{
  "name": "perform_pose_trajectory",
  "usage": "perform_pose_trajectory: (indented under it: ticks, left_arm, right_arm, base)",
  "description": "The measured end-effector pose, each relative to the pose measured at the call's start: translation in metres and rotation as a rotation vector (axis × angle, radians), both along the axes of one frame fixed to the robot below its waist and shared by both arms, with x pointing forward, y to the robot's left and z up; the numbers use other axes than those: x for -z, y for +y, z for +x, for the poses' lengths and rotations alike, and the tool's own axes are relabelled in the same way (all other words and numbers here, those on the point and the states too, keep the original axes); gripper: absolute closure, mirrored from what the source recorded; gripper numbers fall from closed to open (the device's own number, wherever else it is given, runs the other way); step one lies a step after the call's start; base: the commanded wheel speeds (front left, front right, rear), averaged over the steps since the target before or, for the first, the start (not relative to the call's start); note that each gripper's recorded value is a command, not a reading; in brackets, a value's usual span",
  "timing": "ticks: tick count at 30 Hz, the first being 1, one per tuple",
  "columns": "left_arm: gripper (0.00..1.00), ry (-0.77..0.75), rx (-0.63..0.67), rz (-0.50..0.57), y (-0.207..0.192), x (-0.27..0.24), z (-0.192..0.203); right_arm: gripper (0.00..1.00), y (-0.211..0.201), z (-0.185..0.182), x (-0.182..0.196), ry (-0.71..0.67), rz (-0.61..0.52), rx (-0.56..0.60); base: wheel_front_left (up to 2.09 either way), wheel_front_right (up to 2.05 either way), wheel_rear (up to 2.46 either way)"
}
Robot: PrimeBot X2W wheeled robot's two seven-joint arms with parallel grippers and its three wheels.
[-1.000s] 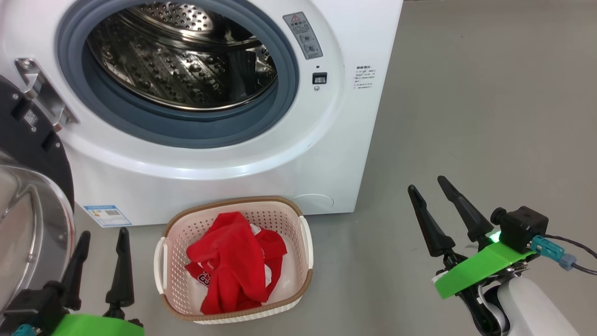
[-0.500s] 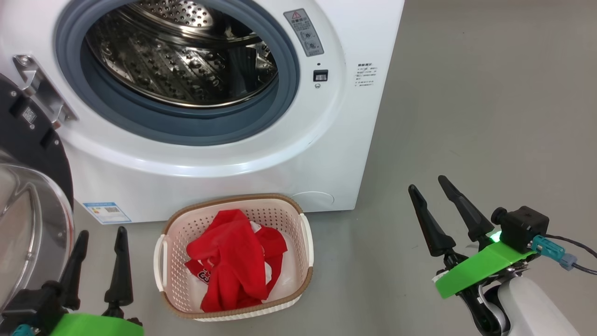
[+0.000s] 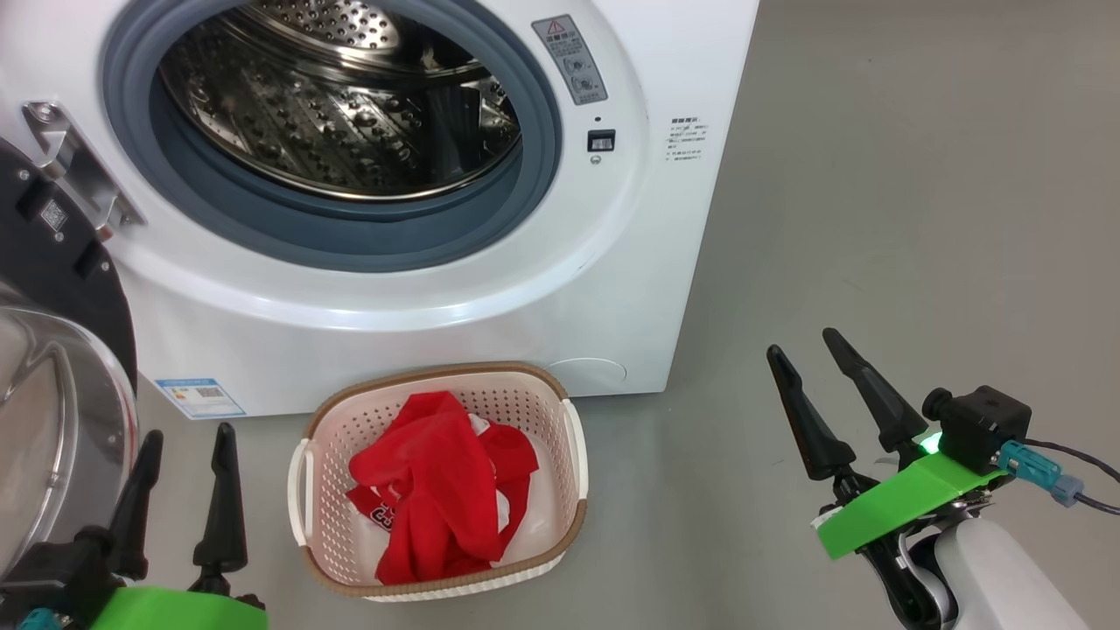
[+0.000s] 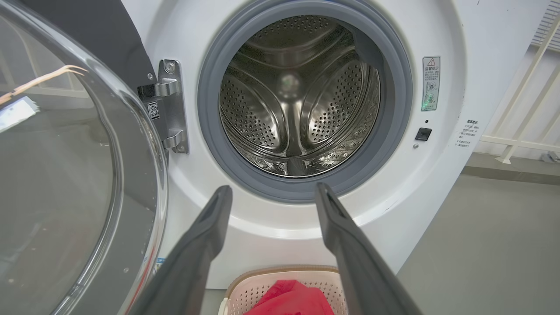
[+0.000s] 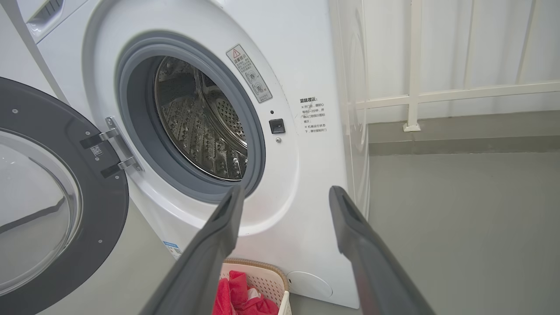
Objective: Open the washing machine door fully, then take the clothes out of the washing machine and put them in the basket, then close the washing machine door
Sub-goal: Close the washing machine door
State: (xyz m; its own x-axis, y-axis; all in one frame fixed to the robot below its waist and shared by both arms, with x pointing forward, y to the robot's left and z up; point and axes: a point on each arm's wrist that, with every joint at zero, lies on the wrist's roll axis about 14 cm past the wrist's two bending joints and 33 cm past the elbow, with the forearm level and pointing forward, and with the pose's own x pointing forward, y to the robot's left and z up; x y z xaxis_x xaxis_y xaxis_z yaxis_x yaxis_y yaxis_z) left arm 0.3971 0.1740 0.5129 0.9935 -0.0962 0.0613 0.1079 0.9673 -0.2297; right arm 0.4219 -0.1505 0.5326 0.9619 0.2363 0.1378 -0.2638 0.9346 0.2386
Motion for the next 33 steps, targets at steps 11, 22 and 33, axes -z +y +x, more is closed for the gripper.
perform_pose_trajectory:
  ticks: [11, 22, 33]
  left_arm:
    - [0.0, -0.003, -0.003, -0.002, 0.0004, -0.0001, 0.0011]
    - [0.0, -0.01, -0.007, -0.01, 0.0002, -0.0024, -0.0001]
    - [0.0, -0.021, -0.004, -0.005, 0.0003, -0.0055, -0.0018]
  right_arm:
    - [0.0, -0.0011, 0.0007, 0.001, 0.003, 0.001, 0.004]
    - [0.0, -0.0011, 0.0002, -0.0017, -0.004, 0.001, 0.004]
    - [0.0, -0.0001, -0.001, -0.0045, -0.011, 0.0, 0.001]
  base:
    - [-0.63, 0.63, 0.0]
    - [-1.08, 1.08, 0.0]
    - [-0.05, 0.05, 0.0]
